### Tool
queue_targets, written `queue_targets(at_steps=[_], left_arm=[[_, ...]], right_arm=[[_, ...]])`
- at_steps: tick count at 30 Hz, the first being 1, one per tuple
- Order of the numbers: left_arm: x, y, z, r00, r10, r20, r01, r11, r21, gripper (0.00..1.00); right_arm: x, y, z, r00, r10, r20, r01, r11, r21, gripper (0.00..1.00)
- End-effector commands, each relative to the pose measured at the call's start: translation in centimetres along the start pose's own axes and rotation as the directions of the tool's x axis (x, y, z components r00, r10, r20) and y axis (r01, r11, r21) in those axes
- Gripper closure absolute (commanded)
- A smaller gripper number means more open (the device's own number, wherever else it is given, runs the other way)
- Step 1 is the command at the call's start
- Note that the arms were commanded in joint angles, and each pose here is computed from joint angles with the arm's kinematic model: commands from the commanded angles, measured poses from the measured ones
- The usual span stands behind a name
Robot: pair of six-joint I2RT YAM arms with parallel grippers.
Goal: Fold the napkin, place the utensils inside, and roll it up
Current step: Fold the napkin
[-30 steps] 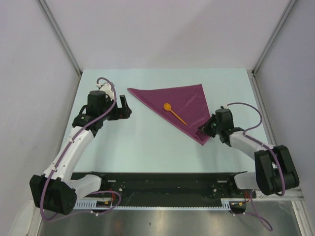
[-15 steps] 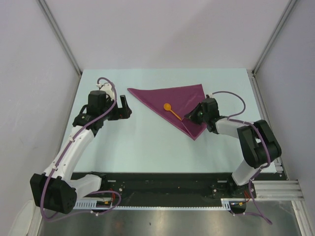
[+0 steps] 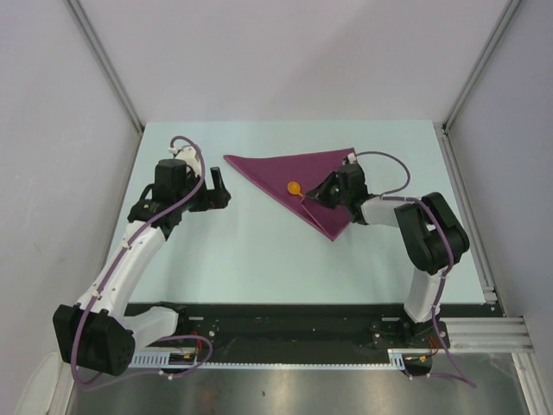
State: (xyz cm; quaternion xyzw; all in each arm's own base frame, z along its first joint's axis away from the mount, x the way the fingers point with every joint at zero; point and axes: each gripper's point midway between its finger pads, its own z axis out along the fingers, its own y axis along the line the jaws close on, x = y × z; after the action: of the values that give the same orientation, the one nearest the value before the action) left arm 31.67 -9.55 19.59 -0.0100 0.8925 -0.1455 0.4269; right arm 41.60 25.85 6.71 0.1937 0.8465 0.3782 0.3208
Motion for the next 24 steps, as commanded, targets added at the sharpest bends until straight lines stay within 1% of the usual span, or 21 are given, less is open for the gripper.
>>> queue_targets(at_steps=[1, 13, 24], left_arm=[[0.1, 0.4, 0.2, 1.0, 0.01, -0.002, -0.01, 1.0, -0.006, 0.0], [0.1, 0.4, 0.1, 1.0, 0.012, 0.0, -0.012, 1.0, -0.006, 0.0], [0.0, 0.3, 0.1, 1.0, 0.012, 0.001, -0.012, 1.0, -0.006, 0.0]], right_arm=[[-1.7, 3.0, 1.2, 0.999, -0.029, 0.045, 0.032, 0.996, -0.077, 1.0], [-2.0, 5.3, 3.8, 0.998, -0.05, 0.032, 0.053, 0.992, -0.115, 1.0], [-1.6, 5.3, 5.3, 0.998, -0.065, 0.018, 0.066, 0.993, -0.102, 1.0]])
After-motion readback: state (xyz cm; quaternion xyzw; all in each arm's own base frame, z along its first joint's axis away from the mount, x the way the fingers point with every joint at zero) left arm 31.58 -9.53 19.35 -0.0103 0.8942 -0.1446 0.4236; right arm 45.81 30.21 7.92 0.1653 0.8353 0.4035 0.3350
